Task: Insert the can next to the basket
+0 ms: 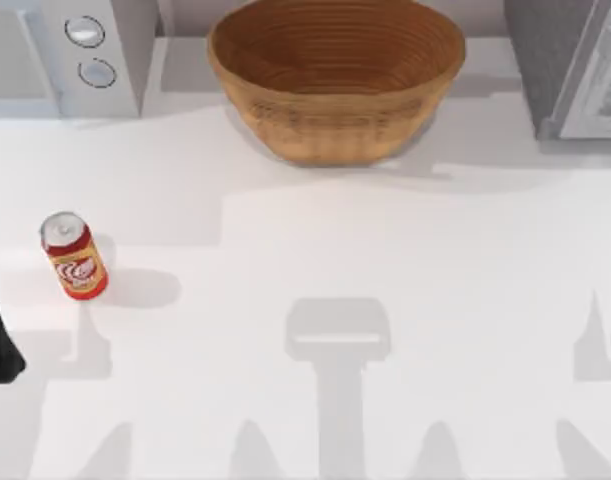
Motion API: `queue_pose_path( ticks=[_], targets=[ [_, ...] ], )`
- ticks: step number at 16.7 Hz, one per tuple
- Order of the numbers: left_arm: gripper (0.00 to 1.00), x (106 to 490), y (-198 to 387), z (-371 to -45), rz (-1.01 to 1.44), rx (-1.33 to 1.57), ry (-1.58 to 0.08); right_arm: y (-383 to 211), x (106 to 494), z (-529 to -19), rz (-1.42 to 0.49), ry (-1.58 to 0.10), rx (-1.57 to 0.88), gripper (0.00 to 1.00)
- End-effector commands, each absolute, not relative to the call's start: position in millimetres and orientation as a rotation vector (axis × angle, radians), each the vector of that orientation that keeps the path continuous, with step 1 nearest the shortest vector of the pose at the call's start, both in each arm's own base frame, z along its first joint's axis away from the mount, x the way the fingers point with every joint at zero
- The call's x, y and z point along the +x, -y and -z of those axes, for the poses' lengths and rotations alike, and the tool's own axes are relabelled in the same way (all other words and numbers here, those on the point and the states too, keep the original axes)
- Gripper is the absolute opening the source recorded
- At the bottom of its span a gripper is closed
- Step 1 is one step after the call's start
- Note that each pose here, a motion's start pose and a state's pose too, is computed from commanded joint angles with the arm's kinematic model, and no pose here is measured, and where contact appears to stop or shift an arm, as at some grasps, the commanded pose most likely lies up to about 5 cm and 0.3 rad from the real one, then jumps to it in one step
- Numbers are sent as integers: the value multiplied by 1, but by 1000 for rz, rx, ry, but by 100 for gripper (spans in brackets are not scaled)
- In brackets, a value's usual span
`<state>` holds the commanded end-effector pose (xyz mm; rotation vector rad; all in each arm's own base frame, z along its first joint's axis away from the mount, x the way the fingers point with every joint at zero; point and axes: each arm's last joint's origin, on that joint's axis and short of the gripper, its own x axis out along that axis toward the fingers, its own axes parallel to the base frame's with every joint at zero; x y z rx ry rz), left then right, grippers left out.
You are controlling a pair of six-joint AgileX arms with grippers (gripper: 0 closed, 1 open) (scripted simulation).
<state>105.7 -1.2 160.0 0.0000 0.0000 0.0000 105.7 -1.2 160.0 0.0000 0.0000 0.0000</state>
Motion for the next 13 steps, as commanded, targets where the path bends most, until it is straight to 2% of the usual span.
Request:
queue_pose_path(
  ticks=[3, 6, 9, 13],
  targets=[
    [100, 106, 1, -161, 1, 4, -8, 1, 106, -160, 0, 0, 0, 100],
    [100, 108, 3, -173, 15, 44, -85, 1, 106, -160, 0, 0, 0, 100],
    [100, 117, 6, -193, 55, 119, -237, 1, 106, -160, 0, 0, 0, 100],
    [100, 144, 14, -220, 148, 253, -524, 1, 106, -160, 0, 0, 0, 100]
  ],
)
